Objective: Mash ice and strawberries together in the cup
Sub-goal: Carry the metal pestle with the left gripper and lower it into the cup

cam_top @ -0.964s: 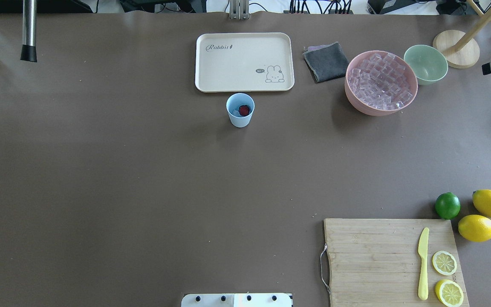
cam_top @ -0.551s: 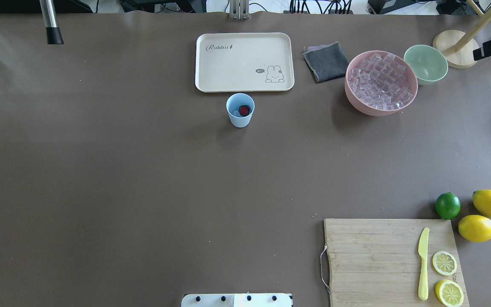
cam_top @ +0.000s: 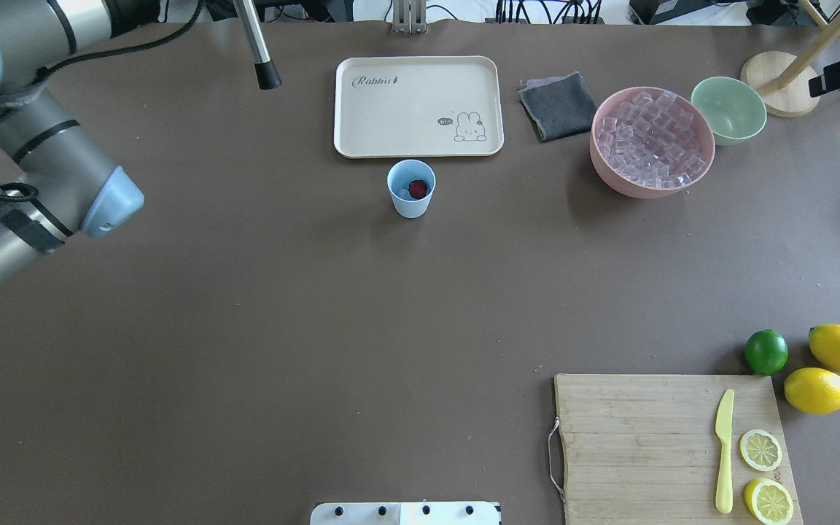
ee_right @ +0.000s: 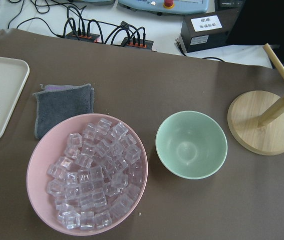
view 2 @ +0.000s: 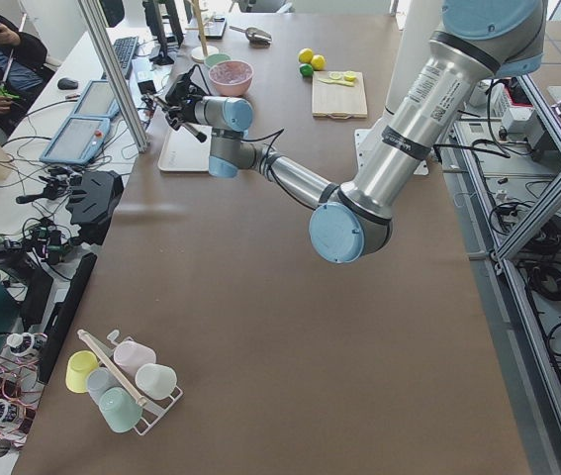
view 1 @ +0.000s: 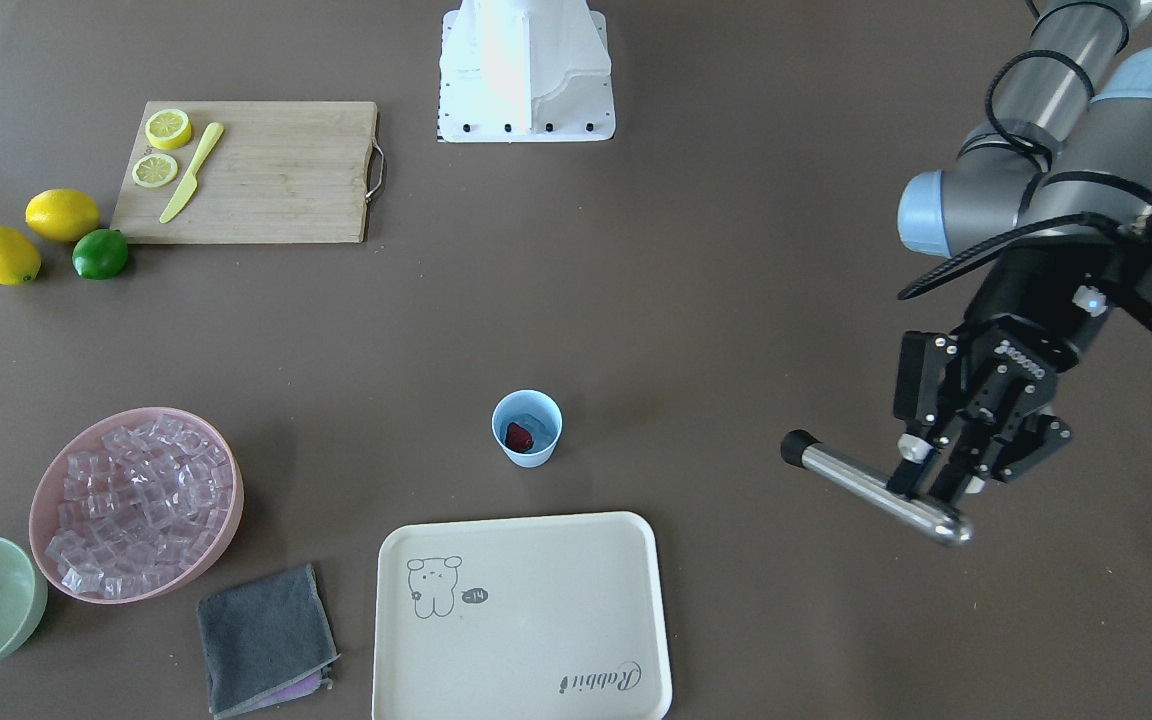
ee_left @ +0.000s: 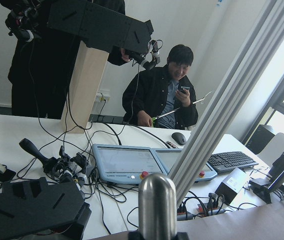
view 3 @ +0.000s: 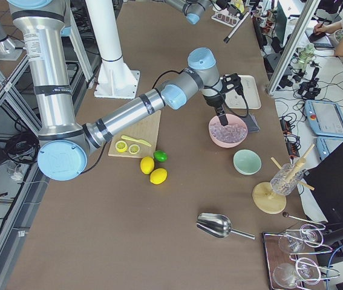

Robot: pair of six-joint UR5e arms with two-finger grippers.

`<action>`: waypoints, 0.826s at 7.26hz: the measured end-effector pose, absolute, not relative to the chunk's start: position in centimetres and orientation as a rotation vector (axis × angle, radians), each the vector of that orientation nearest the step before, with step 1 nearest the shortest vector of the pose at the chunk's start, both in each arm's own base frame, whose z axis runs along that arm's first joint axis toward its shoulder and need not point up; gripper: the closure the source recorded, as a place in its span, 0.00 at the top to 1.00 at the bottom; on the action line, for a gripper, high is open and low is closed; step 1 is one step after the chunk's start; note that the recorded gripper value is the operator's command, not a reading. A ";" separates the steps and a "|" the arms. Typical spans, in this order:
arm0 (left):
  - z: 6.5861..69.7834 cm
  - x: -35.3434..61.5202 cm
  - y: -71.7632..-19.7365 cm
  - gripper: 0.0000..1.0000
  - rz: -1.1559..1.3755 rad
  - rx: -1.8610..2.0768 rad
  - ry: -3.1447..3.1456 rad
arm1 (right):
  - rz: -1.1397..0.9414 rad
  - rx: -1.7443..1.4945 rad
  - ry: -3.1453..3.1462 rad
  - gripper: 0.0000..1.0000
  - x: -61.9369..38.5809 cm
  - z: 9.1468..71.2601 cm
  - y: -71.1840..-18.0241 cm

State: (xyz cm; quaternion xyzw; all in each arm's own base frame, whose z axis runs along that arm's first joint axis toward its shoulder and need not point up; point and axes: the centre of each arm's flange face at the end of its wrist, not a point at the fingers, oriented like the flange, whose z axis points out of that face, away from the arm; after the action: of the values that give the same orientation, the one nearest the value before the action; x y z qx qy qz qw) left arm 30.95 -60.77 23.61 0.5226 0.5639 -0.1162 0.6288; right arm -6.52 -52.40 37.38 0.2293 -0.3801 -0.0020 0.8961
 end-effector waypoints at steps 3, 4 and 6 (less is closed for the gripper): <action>21.7 38.3 -56.1 0.00 -0.186 1.311 1.210 | 0.014 0.468 -0.760 1.00 -6.3 38.3 -52.6; 21.4 39.2 -55.4 0.00 -0.161 1.335 1.185 | 0.017 0.464 -0.757 1.00 -6.3 38.5 -52.6; 19.3 42.4 -53.5 0.00 -0.145 1.348 1.194 | 0.022 0.451 -0.752 1.00 -6.3 39.2 -52.4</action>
State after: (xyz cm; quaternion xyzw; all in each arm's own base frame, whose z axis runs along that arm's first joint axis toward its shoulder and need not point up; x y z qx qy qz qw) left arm 42.37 -53.55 19.29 0.5861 0.5192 -0.0631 0.6188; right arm -6.26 -52.38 39.23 0.2184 -0.3640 0.0104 0.9054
